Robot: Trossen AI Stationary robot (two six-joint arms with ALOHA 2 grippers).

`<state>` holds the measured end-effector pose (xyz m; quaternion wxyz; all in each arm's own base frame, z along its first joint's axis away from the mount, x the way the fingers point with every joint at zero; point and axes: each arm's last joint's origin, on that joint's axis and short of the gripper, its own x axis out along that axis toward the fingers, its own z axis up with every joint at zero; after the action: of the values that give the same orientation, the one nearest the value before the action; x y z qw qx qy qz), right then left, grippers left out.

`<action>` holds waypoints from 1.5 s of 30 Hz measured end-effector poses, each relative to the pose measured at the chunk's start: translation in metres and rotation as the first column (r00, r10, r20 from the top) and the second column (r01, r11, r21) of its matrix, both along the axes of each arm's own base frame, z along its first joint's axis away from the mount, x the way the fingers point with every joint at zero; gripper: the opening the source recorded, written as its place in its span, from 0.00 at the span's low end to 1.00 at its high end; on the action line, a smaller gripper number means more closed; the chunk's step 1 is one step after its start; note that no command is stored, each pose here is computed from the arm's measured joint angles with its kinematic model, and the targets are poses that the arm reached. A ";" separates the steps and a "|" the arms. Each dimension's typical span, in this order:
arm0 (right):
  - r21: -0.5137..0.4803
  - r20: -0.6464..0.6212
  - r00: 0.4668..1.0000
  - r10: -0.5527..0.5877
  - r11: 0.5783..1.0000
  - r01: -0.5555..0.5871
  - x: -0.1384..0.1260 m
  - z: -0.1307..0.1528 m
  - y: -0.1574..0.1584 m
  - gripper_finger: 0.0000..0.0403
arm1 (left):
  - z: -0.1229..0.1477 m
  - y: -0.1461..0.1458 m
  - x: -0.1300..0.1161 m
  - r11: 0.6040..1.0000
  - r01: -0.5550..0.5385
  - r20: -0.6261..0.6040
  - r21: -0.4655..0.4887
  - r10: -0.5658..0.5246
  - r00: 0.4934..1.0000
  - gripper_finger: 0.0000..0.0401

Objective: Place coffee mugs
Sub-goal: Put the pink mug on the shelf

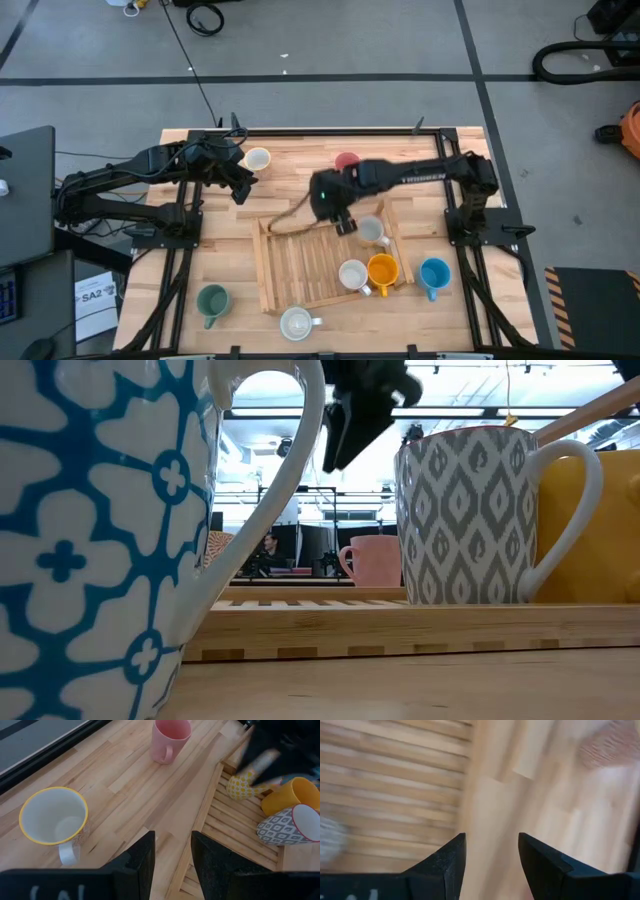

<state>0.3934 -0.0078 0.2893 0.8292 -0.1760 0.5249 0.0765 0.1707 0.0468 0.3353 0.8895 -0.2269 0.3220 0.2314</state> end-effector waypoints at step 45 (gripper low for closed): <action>0.139 -0.191 0.978 -0.090 0.983 0.117 -0.074 -0.008 -0.182 0.45 | 0.000 0.000 0.000 1.000 -0.002 0.001 -0.001 0.002 1.000 0.33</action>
<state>0.3193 -0.1893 0.2810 0.7910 -0.0780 0.6005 0.0880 0.1707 0.0468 0.3353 0.8893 -0.2280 0.3216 0.2317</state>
